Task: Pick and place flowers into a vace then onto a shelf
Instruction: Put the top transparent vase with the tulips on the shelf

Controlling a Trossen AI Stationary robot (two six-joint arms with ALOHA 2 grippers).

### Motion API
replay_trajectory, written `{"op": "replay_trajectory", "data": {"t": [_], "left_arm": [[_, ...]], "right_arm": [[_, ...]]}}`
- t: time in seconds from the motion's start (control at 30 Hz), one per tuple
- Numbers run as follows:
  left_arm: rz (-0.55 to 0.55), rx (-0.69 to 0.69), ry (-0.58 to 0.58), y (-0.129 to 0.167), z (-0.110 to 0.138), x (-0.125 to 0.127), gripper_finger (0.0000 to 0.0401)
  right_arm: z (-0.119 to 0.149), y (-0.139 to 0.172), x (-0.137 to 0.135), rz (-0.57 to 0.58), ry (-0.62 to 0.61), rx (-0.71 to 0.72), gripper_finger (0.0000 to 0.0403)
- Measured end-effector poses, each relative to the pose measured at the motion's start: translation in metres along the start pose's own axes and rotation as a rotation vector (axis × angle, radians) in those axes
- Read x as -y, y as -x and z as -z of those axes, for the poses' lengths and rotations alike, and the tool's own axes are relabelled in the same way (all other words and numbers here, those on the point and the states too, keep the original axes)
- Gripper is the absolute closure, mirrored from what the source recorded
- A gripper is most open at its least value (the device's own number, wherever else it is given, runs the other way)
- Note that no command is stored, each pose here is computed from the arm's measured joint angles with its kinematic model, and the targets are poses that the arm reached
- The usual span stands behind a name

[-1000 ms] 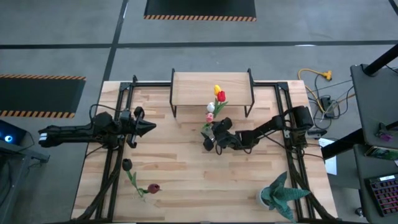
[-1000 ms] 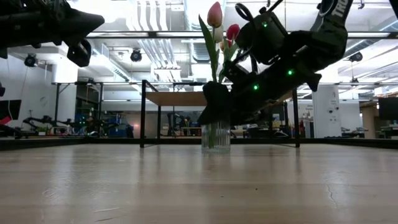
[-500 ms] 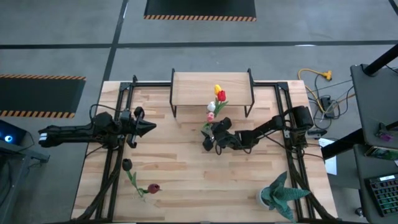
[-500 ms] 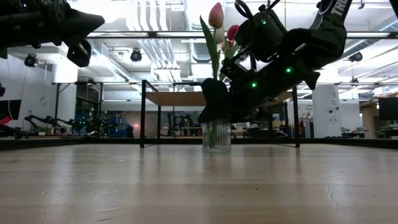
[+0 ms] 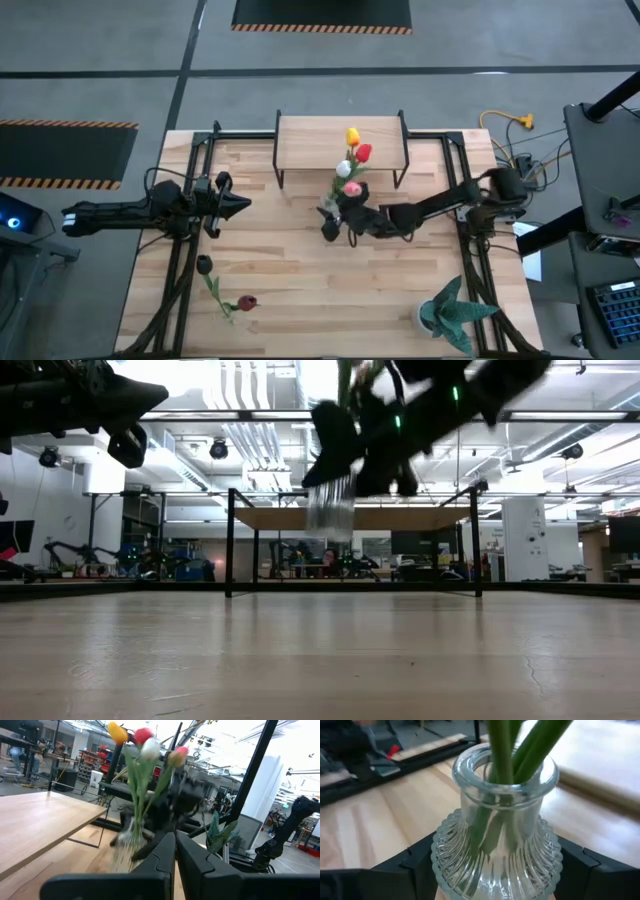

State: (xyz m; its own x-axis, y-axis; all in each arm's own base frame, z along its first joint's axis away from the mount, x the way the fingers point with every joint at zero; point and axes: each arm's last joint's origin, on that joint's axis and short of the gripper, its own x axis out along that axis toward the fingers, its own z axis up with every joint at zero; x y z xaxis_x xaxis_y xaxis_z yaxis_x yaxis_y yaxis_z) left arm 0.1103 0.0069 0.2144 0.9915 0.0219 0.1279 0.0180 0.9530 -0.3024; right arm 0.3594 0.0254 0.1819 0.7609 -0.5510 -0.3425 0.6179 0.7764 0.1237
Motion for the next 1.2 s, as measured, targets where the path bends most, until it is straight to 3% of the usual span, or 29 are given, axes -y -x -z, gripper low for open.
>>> {"op": "replay_trajectory", "data": {"t": [0.23, 0.4, 0.77, 1.2], "left_arm": [[0.000, 0.000, 0.000, 0.000, 0.000, 0.000, 0.0401], [-0.003, -0.007, 0.000, 0.000, 0.001, 0.000, 0.0401], [-0.004, -0.010, 0.000, 0.000, 0.001, 0.000, 0.0401], [-0.006, -0.016, 0.001, 0.000, 0.002, -0.001, 0.0401]], "right_arm": [[-0.087, 0.021, 0.002, 0.079, 0.074, -0.024, 0.0135], [-0.117, 0.018, 0.033, 0.206, 0.078, 0.018, 0.0135], [-0.116, 0.001, 0.111, 0.443, 0.001, 0.001, 0.0135], [-0.108, -0.007, 0.152, 0.556, -0.032, -0.018, 0.0135]]}}
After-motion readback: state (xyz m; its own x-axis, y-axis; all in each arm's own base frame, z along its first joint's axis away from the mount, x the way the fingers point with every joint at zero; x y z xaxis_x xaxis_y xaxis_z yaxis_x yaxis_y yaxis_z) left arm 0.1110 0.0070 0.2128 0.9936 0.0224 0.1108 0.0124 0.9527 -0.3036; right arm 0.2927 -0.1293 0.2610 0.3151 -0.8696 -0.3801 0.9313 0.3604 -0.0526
